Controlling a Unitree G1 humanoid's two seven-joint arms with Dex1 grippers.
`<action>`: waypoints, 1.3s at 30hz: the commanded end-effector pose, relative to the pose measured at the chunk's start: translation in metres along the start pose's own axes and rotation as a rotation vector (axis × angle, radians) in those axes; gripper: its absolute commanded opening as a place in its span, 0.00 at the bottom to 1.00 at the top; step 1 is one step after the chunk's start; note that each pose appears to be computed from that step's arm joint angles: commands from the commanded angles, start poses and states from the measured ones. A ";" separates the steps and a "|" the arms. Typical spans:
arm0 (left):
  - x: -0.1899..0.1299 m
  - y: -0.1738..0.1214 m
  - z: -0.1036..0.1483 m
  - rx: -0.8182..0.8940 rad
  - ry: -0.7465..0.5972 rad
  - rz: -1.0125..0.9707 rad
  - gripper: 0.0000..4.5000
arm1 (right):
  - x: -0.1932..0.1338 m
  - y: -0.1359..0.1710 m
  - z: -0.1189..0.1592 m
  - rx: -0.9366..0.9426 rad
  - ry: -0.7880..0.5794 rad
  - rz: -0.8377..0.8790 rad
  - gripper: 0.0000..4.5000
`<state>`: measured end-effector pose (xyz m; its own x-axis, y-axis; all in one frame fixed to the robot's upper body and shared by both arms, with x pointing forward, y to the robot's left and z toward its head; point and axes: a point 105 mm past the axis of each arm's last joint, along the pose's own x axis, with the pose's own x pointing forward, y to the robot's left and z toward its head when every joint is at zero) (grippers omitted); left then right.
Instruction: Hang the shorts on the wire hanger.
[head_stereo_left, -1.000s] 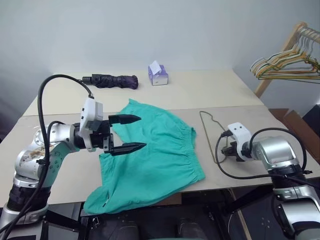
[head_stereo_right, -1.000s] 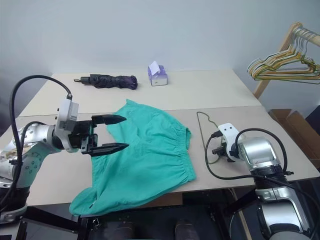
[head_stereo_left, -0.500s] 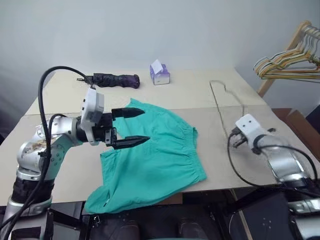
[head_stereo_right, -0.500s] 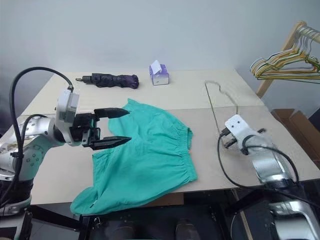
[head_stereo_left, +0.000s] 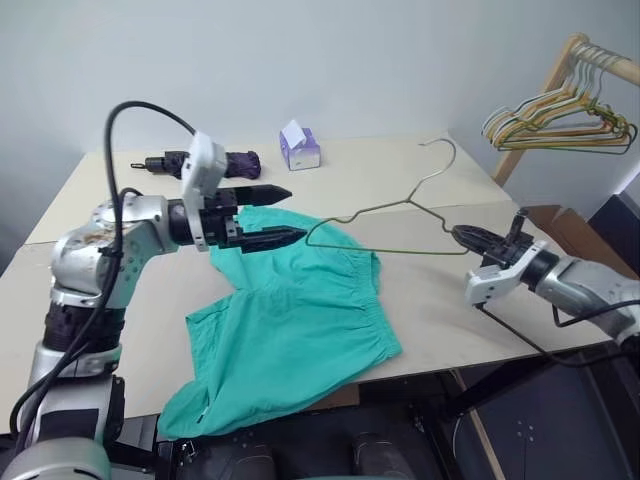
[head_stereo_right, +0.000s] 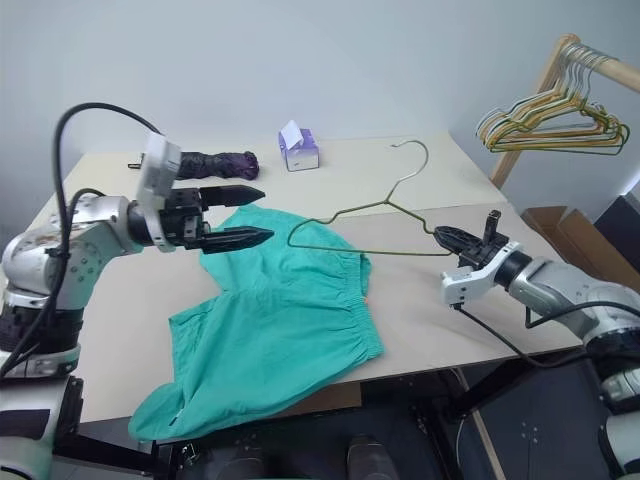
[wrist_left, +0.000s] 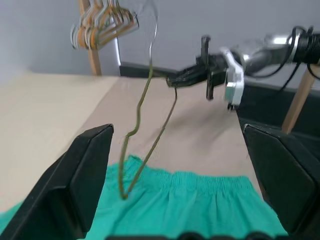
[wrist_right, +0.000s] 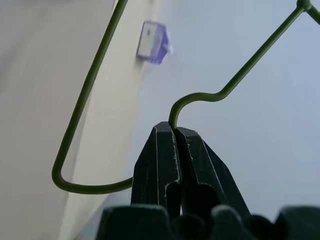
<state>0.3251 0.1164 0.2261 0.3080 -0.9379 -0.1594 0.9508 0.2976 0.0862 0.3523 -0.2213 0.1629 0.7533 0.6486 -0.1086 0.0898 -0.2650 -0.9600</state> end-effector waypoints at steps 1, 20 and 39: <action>0.011 0.007 -0.010 0.092 0.105 0.012 1.00 | 0.003 -0.022 0.002 -0.071 -0.062 -0.040 0.01; 0.052 -0.002 -0.064 0.110 0.413 -0.150 0.87 | 0.010 -0.048 0.007 -0.162 -0.132 -0.054 0.00; 0.051 0.006 -0.065 0.095 0.388 -0.092 0.00 | 0.014 -0.060 0.013 -0.122 -0.153 -0.103 0.06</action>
<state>0.3484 0.0848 0.1412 0.2210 -0.7965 -0.5628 0.9751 0.1925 0.1105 0.3529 -0.1969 0.1922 0.6629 0.7349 -0.1433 0.1768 -0.3396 -0.9238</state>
